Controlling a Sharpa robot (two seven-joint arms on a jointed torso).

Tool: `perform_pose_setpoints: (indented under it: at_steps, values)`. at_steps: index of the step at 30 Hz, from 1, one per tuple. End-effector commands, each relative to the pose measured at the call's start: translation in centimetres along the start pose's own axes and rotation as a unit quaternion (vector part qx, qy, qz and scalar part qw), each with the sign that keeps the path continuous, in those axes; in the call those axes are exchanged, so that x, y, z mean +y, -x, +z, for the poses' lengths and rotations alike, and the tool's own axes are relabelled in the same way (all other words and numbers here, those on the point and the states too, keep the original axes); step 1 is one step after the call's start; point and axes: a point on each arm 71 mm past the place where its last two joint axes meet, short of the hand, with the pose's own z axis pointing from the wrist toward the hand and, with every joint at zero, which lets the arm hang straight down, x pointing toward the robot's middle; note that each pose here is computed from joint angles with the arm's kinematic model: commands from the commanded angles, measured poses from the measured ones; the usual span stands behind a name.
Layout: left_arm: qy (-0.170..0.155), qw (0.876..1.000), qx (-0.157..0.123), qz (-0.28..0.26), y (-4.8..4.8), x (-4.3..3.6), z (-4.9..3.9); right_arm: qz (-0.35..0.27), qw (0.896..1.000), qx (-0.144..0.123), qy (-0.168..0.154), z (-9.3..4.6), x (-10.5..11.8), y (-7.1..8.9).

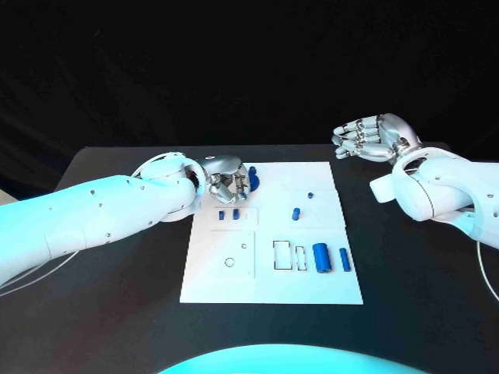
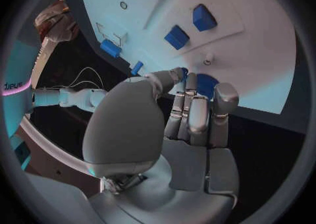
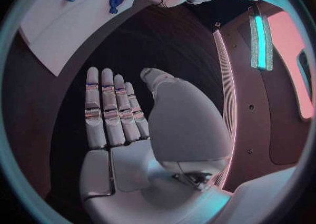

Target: Assemble the parts on the task board

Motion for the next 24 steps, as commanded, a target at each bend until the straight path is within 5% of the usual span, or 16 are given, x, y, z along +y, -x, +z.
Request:
perform_pose_setpoints:
  at_steps: [1, 10, 24]
  values:
    - [-0.008, 0.999, -0.007, -0.03, 0.4, -0.12, -0.54, 0.0, 1.0, 0.006, 0.006, 0.0, 0.1, -0.1]
    - [0.016, 0.999, 0.001, -0.029, 1.07, 1.5, -2.0, -0.001, 1.0, 0.003, 0.005, -0.1, 0.0, 0.1]
    - [0.034, 0.999, 0.013, -0.011, 0.99, 2.55, -1.96, -0.001, 1.0, 0.003, 0.006, -0.1, 0.0, 0.1]
